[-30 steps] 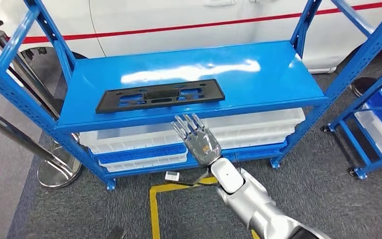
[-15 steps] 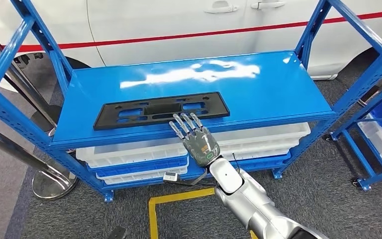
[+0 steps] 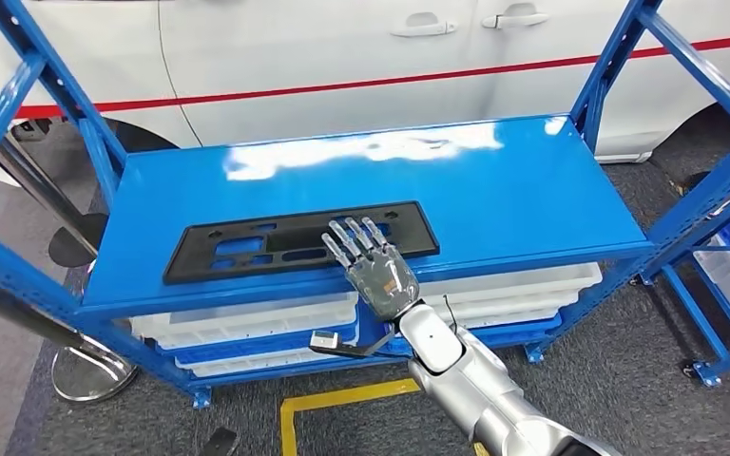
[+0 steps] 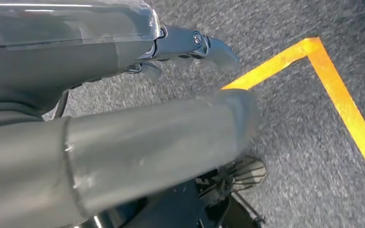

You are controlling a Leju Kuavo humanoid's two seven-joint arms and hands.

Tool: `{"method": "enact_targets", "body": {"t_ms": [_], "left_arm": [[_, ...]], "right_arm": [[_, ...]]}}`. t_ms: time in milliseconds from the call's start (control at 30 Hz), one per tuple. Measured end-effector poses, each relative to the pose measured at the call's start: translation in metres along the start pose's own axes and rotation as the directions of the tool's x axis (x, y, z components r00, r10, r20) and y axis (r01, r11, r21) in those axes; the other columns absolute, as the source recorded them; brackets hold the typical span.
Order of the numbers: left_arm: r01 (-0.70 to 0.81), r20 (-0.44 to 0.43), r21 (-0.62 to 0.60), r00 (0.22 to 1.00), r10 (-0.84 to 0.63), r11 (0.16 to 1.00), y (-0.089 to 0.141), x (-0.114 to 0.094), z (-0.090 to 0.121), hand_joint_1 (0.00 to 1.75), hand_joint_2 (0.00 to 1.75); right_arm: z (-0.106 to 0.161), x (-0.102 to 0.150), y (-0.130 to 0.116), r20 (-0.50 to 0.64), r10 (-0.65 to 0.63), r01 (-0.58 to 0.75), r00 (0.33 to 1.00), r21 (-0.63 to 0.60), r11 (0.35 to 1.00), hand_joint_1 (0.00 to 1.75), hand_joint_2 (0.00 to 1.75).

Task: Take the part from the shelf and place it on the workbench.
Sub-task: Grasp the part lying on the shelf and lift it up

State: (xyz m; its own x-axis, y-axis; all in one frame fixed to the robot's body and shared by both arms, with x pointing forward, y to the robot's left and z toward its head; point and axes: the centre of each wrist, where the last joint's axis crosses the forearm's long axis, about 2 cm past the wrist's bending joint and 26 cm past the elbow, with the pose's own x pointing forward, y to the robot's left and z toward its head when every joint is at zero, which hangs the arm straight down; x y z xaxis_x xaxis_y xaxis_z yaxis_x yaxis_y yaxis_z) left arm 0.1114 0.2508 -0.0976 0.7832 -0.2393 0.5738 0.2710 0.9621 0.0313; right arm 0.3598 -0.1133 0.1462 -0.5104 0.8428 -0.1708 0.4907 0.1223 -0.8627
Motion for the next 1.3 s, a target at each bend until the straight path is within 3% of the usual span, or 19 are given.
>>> {"method": "enact_targets", "body": {"t_ms": [467,600,1300], "left_arm": [[0.001,-0.002,0.001,1.000,-0.001,1.000,0.001,-0.002,0.001,0.00,0.00],[0.000,0.005,0.006,1.000,0.000,1.000,0.001,-0.001,0.000,0.00,0.00],[-0.033,0.089,0.071,0.996,0.027,0.997,0.003,0.010,-0.004,0.00,0.00]], "right_arm": [[-0.001,0.003,-0.001,-0.002,-0.007,0.007,1.000,-0.006,1.000,0.00,1.75],[-0.003,0.003,-0.003,-0.005,-0.007,0.007,1.000,-0.013,1.000,1.75,1.75],[-0.004,-0.003,-0.008,-0.024,0.000,-0.001,1.000,-0.044,0.999,1.75,1.75]]}}
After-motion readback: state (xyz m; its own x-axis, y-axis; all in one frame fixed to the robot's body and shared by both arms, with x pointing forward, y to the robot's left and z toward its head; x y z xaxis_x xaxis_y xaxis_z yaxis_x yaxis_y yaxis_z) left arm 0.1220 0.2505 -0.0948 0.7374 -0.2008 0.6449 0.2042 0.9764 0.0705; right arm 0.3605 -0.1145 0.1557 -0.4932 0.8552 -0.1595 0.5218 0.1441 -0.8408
